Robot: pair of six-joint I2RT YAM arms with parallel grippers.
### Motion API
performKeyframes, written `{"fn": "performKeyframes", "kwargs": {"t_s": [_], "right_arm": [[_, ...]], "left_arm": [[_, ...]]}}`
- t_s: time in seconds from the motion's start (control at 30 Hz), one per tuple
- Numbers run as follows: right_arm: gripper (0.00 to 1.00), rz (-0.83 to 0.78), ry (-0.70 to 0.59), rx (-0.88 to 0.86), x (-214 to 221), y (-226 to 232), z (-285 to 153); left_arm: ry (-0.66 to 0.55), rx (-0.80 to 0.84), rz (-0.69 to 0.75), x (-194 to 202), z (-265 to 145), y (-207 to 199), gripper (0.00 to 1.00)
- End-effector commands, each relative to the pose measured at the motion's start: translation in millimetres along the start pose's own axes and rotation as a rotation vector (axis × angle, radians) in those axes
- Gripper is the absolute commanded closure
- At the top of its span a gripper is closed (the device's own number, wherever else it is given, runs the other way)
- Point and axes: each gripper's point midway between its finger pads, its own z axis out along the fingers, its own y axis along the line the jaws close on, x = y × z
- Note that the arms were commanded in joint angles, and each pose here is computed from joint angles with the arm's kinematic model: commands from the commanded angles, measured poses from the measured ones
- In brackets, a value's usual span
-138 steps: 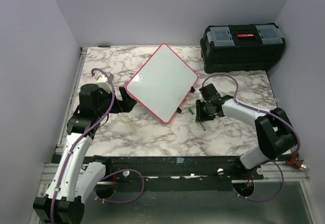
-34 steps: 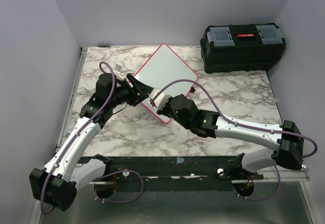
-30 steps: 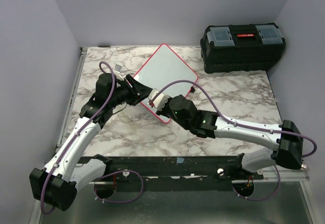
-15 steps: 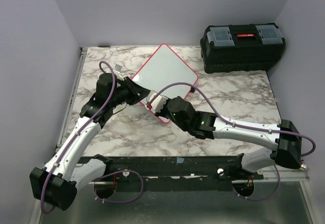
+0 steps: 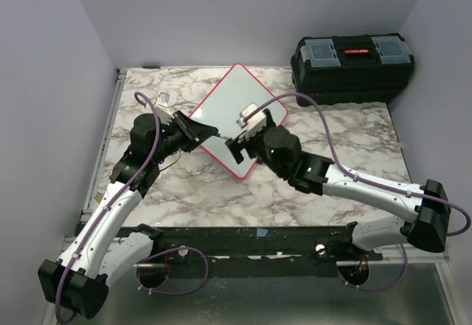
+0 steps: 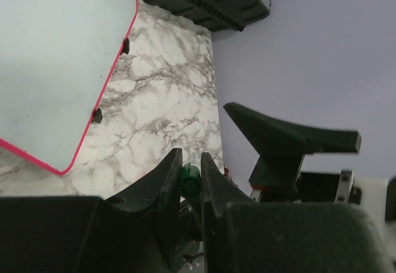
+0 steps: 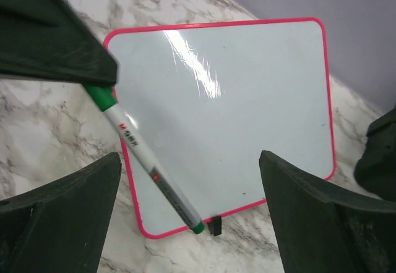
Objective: Write a sentence on the whiteboard
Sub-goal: Pass from the right arm to the left, then open the pen cap from the whiteboard marker.
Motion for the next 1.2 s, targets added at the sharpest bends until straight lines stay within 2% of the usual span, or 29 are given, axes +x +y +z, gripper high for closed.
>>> {"fn": "performKeyframes", "kwargs": {"t_s": [0.0,0.07,0.13,0.43,0.73,0.93,1.07,1.17], "right_arm": [[0.03,0.431,-0.091,-0.119,-38.3,-24.7,-6.4],[0.03,0.579,-0.114,-0.185,-48.0,-41.3,-11.4],[0.03,0.661,-0.133,-0.241,-58.7,-50.3,-17.0],[0.03,0.836,-0.16,-0.522,-92.2,-43.0,-39.4],[0.0,0.918,-0.159,-0.731,-99.9,-34.5,-49.6],[0.0,0.933,-0.206,-0.87,-113.3,-24.3,-67.2],[0.06,0.948,-0.207,-0.929,-118.3,-20.1,-71.5],[0.17,0.963,-0.22,-0.983,-121.4,-16.8,-75.2]], "left_arm": [[-0.101,0.107,0.094,-12.7,-6.0,-14.6,1.0],[-0.104,0.163,0.126,-13.0,-8.1,-23.3,1.0],[-0.103,0.206,0.149,-13.3,-10.2,-32.2,1.0],[-0.188,0.402,0.31,-22.6,-31.0,-75.0,1.0],[-0.228,0.559,0.45,-18.5,-52.8,-103.3,1.0],[-0.226,0.682,0.471,-10.4,-65.6,-119.2,1.0],[-0.242,0.735,0.47,-11.3,-71.2,-128.2,1.0],[-0.246,0.771,0.474,-11.8,-72.9,-133.9,1.0]]}}
